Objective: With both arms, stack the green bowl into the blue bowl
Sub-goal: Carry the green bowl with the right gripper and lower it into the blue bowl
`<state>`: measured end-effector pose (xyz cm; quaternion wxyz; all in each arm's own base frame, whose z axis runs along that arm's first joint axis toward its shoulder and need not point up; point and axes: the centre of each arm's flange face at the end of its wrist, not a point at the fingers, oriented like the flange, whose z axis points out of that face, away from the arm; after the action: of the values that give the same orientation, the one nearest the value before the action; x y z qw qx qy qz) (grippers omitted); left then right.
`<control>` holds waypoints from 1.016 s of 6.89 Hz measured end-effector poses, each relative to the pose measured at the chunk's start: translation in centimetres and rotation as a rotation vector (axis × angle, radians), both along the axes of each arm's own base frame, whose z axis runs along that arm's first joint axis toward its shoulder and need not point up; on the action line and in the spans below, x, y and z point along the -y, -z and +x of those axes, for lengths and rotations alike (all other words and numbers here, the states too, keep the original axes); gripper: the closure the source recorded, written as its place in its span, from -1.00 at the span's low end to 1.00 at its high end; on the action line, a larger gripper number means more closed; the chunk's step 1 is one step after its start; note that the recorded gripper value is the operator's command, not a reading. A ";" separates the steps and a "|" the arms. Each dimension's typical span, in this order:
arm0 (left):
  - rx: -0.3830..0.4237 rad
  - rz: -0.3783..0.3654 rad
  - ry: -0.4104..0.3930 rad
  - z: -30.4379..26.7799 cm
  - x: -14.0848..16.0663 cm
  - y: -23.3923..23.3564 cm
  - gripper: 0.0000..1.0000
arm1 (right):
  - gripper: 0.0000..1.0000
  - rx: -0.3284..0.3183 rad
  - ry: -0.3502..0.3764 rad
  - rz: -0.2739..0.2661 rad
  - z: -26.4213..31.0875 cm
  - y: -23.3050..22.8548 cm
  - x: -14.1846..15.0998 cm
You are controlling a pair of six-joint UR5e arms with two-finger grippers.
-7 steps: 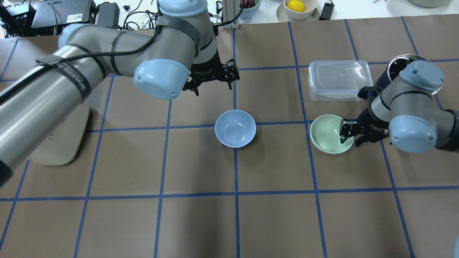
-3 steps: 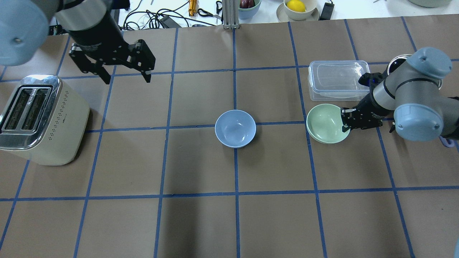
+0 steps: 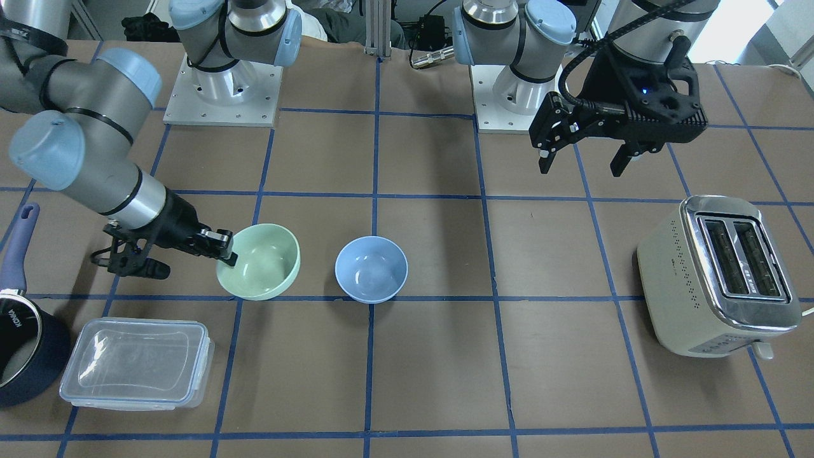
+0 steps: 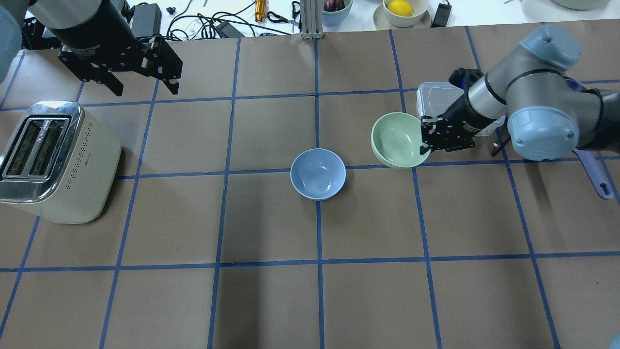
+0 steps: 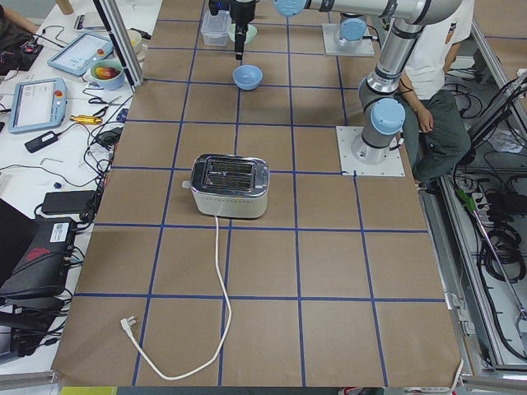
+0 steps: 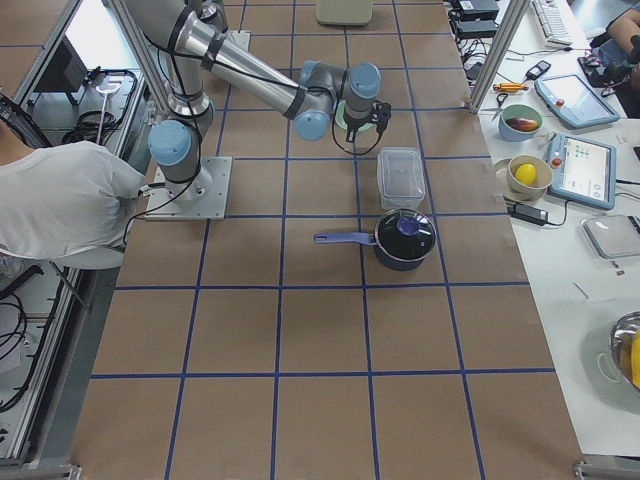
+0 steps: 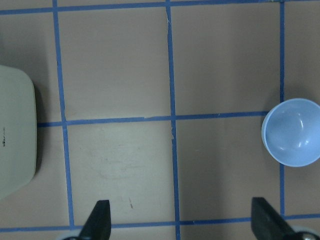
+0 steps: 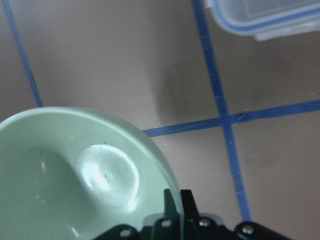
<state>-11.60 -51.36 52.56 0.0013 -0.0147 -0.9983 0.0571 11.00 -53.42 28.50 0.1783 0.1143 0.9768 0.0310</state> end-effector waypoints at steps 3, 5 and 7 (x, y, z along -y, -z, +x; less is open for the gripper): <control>-0.006 0.001 0.004 -0.1 0.6 1.1 -1.00 | 1.00 -0.036 0.000 0.011 13.2 1.5 -1.6; -0.005 0.001 0.001 0.0 0.7 1.3 -1.00 | 1.00 -0.131 -0.056 0.012 16.6 4.7 -2.3; -0.009 0.001 -0.001 -0.1 0.7 1.3 -1.00 | -1.00 -0.165 -0.075 -0.003 17.2 4.6 -1.8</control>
<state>-11.67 -52.05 51.25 0.0055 -0.0141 -0.9983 0.0566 28.21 -51.62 23.88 0.0959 0.0795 0.9919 0.0268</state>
